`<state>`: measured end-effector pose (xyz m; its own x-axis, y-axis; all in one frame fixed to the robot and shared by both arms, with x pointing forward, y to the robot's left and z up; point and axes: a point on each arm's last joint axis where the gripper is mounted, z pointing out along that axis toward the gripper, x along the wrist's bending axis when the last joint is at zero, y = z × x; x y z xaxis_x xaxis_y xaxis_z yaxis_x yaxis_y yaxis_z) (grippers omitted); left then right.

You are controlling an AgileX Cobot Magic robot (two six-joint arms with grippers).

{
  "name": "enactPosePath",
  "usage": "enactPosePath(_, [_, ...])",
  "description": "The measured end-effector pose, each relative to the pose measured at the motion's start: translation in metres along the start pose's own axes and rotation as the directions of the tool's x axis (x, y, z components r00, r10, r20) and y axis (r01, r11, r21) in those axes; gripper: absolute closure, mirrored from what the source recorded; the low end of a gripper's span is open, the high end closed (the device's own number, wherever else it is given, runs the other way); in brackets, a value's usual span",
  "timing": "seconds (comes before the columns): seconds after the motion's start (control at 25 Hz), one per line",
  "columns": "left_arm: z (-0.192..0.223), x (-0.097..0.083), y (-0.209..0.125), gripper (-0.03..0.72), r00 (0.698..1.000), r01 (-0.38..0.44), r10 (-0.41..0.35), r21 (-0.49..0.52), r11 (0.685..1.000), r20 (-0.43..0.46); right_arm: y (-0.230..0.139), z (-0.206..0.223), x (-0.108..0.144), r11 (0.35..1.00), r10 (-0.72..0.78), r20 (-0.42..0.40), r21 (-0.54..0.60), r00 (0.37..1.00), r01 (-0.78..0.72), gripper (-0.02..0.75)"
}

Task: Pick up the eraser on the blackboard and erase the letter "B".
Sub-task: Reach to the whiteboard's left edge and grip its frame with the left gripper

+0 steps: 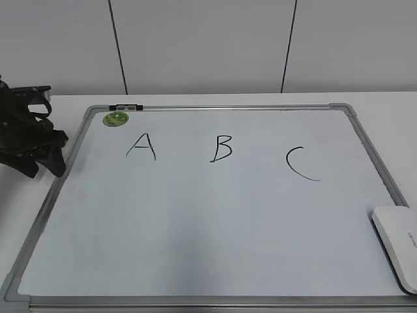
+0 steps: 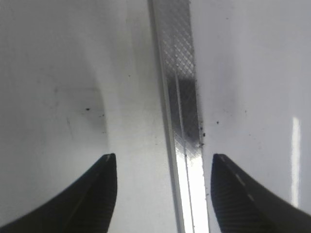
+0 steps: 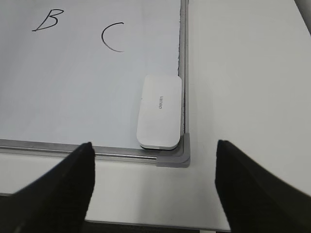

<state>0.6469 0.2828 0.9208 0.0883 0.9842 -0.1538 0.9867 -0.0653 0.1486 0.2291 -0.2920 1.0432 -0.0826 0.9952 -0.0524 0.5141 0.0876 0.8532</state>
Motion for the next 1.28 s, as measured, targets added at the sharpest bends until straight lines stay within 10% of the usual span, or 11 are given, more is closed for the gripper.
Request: enactPosePath(1.28, [0.019, 0.014, 0.004, 0.348, 0.996, 0.061, -0.061, -0.003, 0.998, 0.061, 0.000, 0.000, 0.000, 1.000, 0.000, 0.000, 0.000, 1.000, 0.000, 0.165])
